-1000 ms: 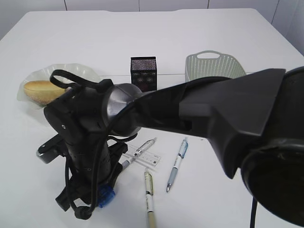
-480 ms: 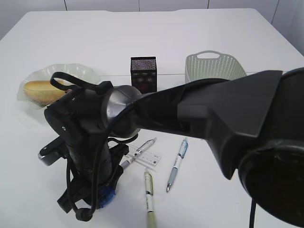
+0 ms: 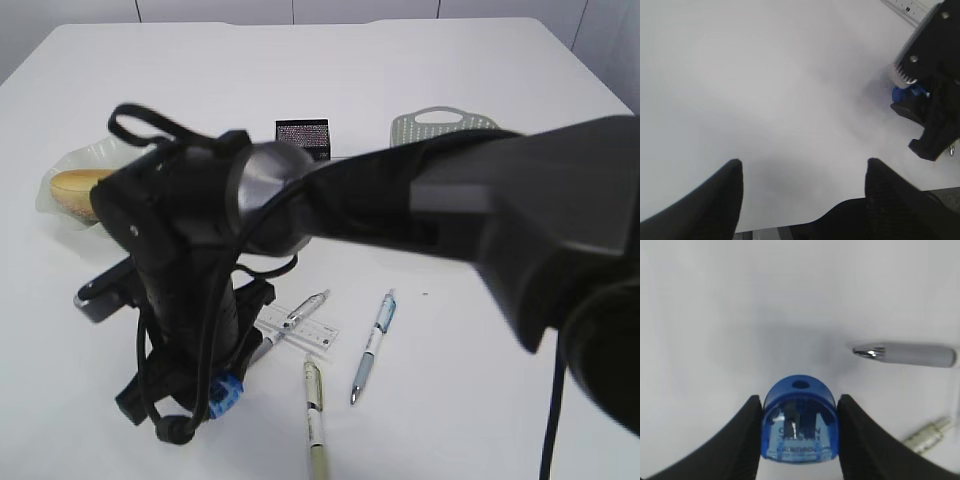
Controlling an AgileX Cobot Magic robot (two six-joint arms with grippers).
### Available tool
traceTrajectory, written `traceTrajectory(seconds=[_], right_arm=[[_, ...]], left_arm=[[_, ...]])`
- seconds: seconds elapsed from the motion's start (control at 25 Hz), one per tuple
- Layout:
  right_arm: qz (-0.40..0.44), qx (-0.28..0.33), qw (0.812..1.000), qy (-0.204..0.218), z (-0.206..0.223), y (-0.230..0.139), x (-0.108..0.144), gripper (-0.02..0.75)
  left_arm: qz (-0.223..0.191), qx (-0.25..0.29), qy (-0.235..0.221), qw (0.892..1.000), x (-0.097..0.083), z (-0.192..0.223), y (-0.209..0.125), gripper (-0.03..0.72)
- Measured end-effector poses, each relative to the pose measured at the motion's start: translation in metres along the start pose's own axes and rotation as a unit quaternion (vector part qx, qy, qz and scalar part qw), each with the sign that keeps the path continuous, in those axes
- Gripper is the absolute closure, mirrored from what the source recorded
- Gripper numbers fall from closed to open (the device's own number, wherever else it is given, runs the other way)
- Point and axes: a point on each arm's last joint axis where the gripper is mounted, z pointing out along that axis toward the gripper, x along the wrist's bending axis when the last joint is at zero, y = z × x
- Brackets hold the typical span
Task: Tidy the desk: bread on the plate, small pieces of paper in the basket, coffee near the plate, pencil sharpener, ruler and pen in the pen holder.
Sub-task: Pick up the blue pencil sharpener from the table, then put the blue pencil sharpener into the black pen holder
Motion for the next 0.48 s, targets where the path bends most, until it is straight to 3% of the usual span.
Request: traceTrajectory(seconds=[0.16, 0.48], right_arm=[[0.019, -0.044, 0.999, 0.001, -0.044, -0.003, -0.026, 0.416], [0.148, -0.136, 0.980, 0.012, -0.112, -0.028, -0.137, 0.416]], left_arm=[[0.000, 0.000, 0.000, 1.000, 0.000, 0.000, 0.000, 0.132], [0.000, -0.001, 0.000, 1.000, 0.000, 0.000, 0.000, 0.132]])
